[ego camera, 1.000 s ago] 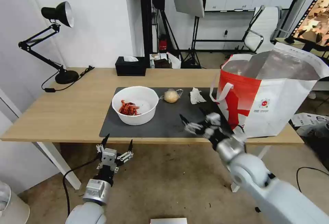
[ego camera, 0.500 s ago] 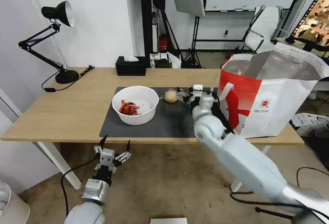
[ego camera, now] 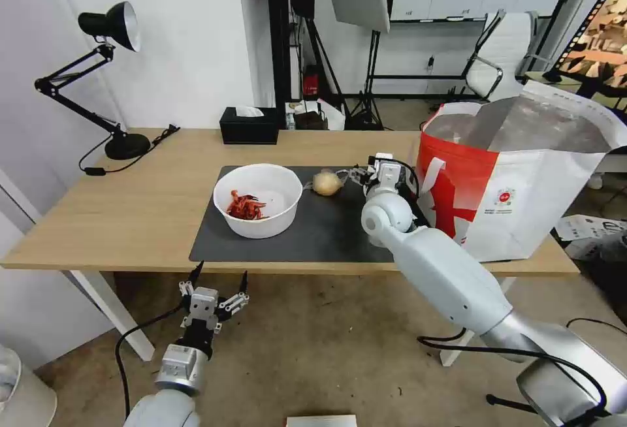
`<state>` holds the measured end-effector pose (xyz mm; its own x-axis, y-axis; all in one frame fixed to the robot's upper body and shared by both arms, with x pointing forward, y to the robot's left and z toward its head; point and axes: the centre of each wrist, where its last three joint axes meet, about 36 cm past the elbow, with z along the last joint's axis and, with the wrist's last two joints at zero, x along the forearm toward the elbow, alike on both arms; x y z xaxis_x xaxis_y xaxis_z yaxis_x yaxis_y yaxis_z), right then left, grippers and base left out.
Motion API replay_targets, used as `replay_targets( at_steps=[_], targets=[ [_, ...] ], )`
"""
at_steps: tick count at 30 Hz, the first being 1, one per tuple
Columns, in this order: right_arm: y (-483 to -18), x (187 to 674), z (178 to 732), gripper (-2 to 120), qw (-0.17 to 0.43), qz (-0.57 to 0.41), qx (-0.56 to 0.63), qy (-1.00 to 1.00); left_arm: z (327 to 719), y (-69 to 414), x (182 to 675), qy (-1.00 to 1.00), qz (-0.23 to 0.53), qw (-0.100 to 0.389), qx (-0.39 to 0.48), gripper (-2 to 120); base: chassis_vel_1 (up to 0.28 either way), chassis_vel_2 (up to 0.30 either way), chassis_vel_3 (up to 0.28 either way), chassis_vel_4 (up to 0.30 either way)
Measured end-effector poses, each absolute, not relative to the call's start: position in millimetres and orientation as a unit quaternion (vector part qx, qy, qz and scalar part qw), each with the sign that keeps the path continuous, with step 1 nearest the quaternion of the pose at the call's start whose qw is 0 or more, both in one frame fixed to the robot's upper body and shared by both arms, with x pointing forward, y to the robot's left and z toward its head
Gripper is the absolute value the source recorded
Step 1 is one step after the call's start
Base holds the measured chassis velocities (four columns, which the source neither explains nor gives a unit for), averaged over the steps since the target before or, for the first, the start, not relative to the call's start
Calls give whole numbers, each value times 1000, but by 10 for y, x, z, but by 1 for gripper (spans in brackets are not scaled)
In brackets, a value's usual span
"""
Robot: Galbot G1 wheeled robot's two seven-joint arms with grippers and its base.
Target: Pick up the trash from the table and place it into the takeout bag.
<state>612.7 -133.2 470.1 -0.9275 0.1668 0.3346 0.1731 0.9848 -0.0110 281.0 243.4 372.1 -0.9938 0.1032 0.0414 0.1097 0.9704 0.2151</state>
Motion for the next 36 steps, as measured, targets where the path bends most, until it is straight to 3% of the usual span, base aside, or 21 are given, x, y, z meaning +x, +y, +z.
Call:
replay_targets(
  at_steps=[8,26,33,36],
  targets=[
    [-1378,6331,4533,100,214,3,-98,-972,3715,2427,2802,-993,-109,14,-51,100,0,0,0,0],
    [-1501,6376,4464,100,244,2,-70,-967,3716,2448,2811,-993,-110,13,-50,100,0,0,0,0],
    [-1551,6375,4440,95,251,-11,-70,-965,3721,2426,2820,-993,-109,11,-54,100,0,0,0,0],
    [-1574,6391,4438,83,254,-21,-74,-964,3725,2433,2827,-992,-109,10,-55,100,0,0,0,0]
  ],
)
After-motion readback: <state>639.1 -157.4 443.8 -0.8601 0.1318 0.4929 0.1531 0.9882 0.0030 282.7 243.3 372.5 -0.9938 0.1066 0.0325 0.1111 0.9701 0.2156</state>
